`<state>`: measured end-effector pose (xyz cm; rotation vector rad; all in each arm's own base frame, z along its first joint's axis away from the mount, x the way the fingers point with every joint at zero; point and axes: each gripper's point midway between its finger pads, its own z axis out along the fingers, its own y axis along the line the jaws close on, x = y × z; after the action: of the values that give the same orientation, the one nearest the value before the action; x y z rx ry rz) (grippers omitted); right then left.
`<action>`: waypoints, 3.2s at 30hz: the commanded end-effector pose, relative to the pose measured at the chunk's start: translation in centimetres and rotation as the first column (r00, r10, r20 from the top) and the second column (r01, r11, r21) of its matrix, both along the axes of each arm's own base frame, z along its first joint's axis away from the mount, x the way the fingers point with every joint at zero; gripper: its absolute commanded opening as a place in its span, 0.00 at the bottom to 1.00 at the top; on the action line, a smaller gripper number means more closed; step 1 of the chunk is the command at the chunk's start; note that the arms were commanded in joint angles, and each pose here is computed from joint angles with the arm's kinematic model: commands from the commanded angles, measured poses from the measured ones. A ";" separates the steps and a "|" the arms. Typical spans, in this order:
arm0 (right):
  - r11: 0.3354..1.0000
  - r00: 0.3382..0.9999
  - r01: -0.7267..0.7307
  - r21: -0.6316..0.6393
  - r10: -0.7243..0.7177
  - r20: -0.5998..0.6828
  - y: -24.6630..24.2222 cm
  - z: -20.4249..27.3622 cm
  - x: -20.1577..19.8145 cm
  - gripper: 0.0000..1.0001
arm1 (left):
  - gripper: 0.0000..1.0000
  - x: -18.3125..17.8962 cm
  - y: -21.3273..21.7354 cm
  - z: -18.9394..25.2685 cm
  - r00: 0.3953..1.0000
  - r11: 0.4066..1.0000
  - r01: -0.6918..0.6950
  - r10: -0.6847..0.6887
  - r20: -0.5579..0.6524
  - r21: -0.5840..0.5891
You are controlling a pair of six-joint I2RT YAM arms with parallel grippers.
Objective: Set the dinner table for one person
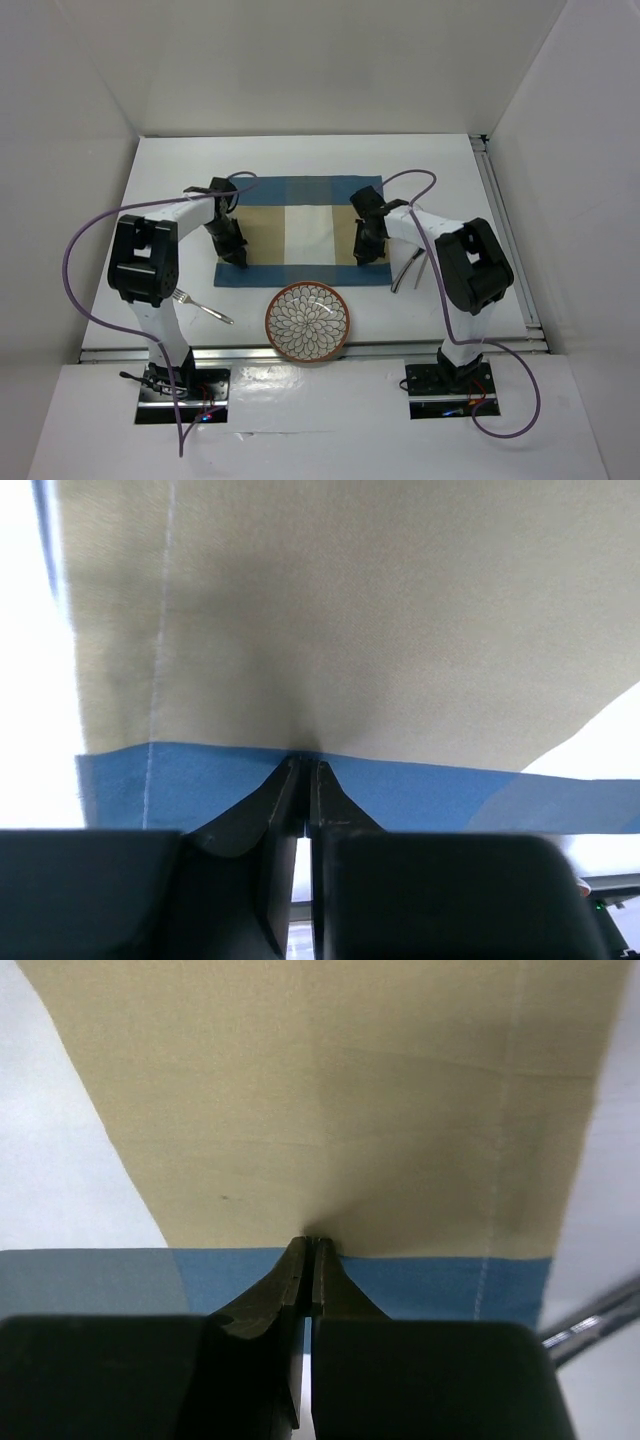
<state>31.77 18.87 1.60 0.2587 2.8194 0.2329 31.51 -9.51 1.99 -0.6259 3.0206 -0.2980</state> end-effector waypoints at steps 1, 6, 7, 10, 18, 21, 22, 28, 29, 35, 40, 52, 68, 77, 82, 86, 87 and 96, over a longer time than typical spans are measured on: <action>0.998 0.998 -0.003 -0.055 0.006 0.067 -0.7 3.4 2.0 0.00 | 0.25 1.5 0.7 2.4 0.998 0.999 0.005 -0.007 0.055 0.043; 1.000 0.975 0.015 -0.022 -0.010 0.224 -0.4 10.4 4.5 0.16 | 0.53 2.5 1.5 6.1 0.991 0.996 -0.010 -0.001 0.132 0.086; 0.999 0.971 0.040 -0.027 -0.032 0.237 -1.3 11.3 4.8 0.33 | 0.59 2.8 2.1 6.8 0.988 0.993 -0.021 0.003 0.153 0.117; 0.992 0.947 0.123 0.008 -0.120 0.299 -4.6 14.7 5.7 0.46 | 0.72 3.7 2.8 10.5 0.972 0.988 -0.036 0.000 0.237 0.151; 0.952 0.897 0.301 -0.057 -0.263 0.355 -13.1 18.5 4.6 0.96 | 0.77 3.4 1.9 17.4 0.879 0.991 -0.036 -0.031 0.476 0.130; 0.937 0.890 0.348 -0.043 -0.315 0.329 -15.6 17.5 4.0 0.98 | 0.78 2.0 0.7 16.9 0.882 0.995 0.034 -0.074 0.466 0.094; 0.935 0.885 0.353 -0.035 -0.321 0.337 -16.0 17.7 4.3 0.98 | 0.78 1.4 0.0 16.9 0.880 0.994 0.068 -0.098 0.465 0.081; 0.927 0.889 0.376 -0.013 -0.357 0.288 -18.5 14.5 6.2 0.92 | 0.78 -1.9 -1.9 14.5 0.896 0.981 0.165 -0.191 0.400 0.100; 0.929 0.896 0.369 -0.024 -0.349 0.274 -18.5 13.3 6.9 0.89 | 0.78 -2.1 -1.9 14.4 0.894 0.980 0.168 -0.198 0.402 0.110; 0.944 0.921 0.326 0.043 -0.327 0.211 -17.1 10.0 9.2 0.77 | 0.78 -3.5 -2.4 13.3 0.904 0.971 0.203 -0.235 0.357 0.125; 0.938 0.921 0.345 0.042 -0.346 0.177 -17.0 7.6 9.4 0.61 | 0.78 -3.7 -2.8 13.3 0.904 0.971 0.206 -0.236 0.357 0.121; 0.954 0.895 0.298 0.033 -0.292 0.338 -14.5 13.5 13.7 0.00 | 0.91 -2.9 -3.3 13.6 0.899 0.972 0.196 -0.231 0.372 0.131; 0.981 0.934 0.195 0.015 -0.190 0.302 -6.4 9.1 23.0 0.00 | 0.91 -3.0 -4.9 12.1 0.909 0.972 0.219 -0.233 0.345 0.080; 0.983 0.927 0.184 0.019 -0.180 0.330 -5.1 11.6 22.7 0.74 | 0.92 -4.3 -4.9 10.7 0.920 0.968 0.237 -0.249 0.301 0.079; 0.988 0.906 0.150 0.047 -0.156 0.394 -4.9 17.3 20.4 0.78 | 0.92 -3.7 -3.7 11.7 0.925 0.969 0.195 -0.233 0.300 0.150; 0.998 0.910 0.039 0.057 -0.059 0.411 -2.9 18.9 14.3 0.79 | 0.91 -2.7 -0.4 13.5 0.934 0.954 0.061 -0.158 0.320 0.294; 0.997 0.917 0.003 0.072 -0.032 0.399 -2.1 18.5 12.5 0.79 | 0.91 -2.6 0.1 14.1 0.929 0.948 0.045 -0.155 0.335 0.314; 0.957 0.977 -0.113 0.268 0.058 0.205 2.0 11.2 -7.6 0.93 | 0.95 -3.6 3.2 15.0 0.923 0.964 -0.127 0.029 0.384 0.233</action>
<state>26.46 19.58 15.01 0.0834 2.5496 0.5263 28.99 -6.72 17.13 -0.5090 2.5931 0.0010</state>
